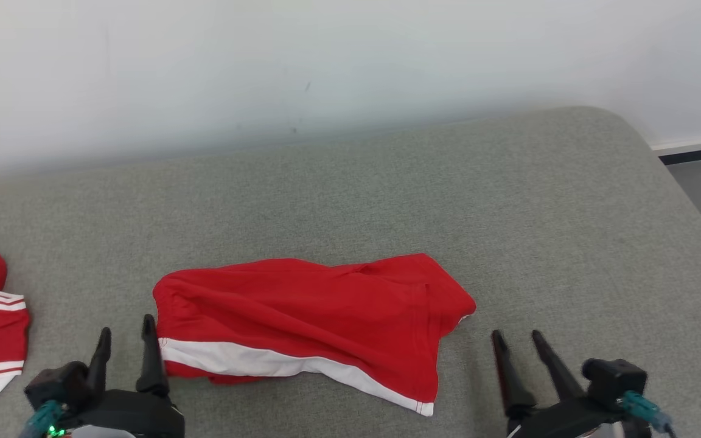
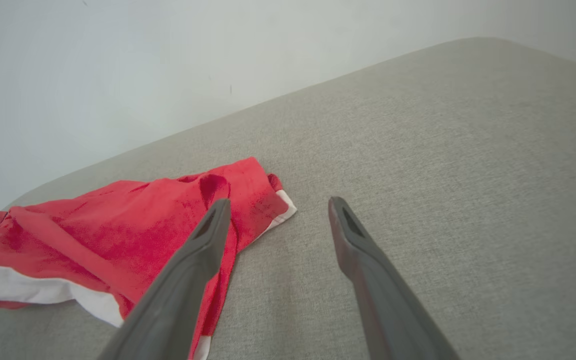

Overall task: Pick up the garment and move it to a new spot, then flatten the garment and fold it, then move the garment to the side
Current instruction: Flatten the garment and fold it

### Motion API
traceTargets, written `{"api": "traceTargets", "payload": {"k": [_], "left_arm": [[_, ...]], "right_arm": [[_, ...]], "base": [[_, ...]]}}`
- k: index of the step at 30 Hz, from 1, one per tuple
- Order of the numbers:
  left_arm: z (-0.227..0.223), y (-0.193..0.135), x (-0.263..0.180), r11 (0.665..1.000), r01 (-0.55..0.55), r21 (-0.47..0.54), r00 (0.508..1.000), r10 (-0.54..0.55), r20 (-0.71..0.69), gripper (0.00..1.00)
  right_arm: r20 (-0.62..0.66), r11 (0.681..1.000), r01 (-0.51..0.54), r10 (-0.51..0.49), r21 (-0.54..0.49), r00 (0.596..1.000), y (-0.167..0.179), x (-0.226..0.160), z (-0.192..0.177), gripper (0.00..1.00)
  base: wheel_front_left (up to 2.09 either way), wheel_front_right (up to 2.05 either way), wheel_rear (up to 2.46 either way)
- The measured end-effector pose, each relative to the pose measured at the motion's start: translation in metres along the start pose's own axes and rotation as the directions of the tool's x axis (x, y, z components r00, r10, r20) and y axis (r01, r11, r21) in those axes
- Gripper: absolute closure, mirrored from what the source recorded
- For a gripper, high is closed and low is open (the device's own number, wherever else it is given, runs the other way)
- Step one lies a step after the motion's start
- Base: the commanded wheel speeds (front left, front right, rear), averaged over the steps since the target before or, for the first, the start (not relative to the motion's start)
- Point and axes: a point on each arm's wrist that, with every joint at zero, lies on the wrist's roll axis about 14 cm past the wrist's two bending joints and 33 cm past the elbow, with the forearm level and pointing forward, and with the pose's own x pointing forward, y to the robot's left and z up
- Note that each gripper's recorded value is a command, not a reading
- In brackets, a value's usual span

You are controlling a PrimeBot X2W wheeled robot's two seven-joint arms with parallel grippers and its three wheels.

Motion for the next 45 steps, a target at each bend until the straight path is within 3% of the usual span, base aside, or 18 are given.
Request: {"api": "traceTargets", "payload": {"k": [9,26,29,31,32,33,34,38,42,45], "left_arm": [[-0.038,0.0,-0.01,0.974,0.118,0.194,0.979,-0.082,-0.186,0.0],[-0.061,0.011,-0.023,0.963,0.177,0.202,0.871,-0.057,-0.488,0.0],[-0.059,0.01,-0.024,0.962,0.185,0.202,0.864,-0.062,-0.5,0.06],[-0.058,0.009,-0.024,0.958,0.197,0.21,0.855,-0.063,-0.514,0.23],[-0.058,0.008,-0.025,0.956,0.204,0.212,0.85,-0.065,-0.523,0.25],[-0.059,0.006,-0.025,0.954,0.211,0.212,0.845,-0.069,-0.531,0.37],[-0.06,0.004,-0.026,0.954,0.215,0.208,0.839,-0.071,-0.539,0.4],[-0.068,0.001,-0.033,0.959,0.218,0.18,0.805,-0.073,-0.589,0.33],[-0.071,0.0,-0.033,0.958,0.222,0.18,0.793,-0.07,-0.605,0.35],[-0.073,0.0,-0.034,0.958,0.22,0.184,0.791,-0.064,-0.609,0.54]], "right_arm": [[-0.214,0.982,-0.186,0.186,0.02,0.959,0.064,-0.008,-0.052,0.0],[-0.246,0.982,-0.186,0.183,0.013,0.952,0.064,-0.009,-0.053,0.0],[-0.25,0.983,-0.185,0.183,0.012,0.951,0.064,-0.009,-0.053,0.0],[-0.253,0.983,-0.184,0.181,0.012,0.95,0.063,-0.009,-0.054,0.0],[-0.255,0.983,-0.184,0.181,0.013,0.95,0.063,-0.009,-0.055,0.0],[-0.257,0.983,-0.184,0.181,0.013,0.949,0.063,-0.01,-0.055,0.0],[-0.26,0.983,-0.184,0.181,0.013,0.949,0.063,-0.01,-0.055,0.0],[-0.262,0.985,-0.175,0.171,0.009,0.95,0.06,-0.011,-0.055,0.0],[-0.267,0.986,-0.166,0.161,0.006,0.95,0.057,-0.012,-0.055,0.0],[-0.268,0.986,-0.165,0.16,0.005,0.95,0.057,-0.013,-0.055,0.0]], "base": [[0.0,0.0,0.0],[0.0,0.0,0.0],[0.0,0.0,0.0],[0.0,0.0,0.0],[0.0,0.0,0.0],[0.0,0.0,0.0],[0.0,0.0,0.0],[0.0,0.0,0.0],[0.0,0.0,0.0],[0.0,0.0,0.0]]}}
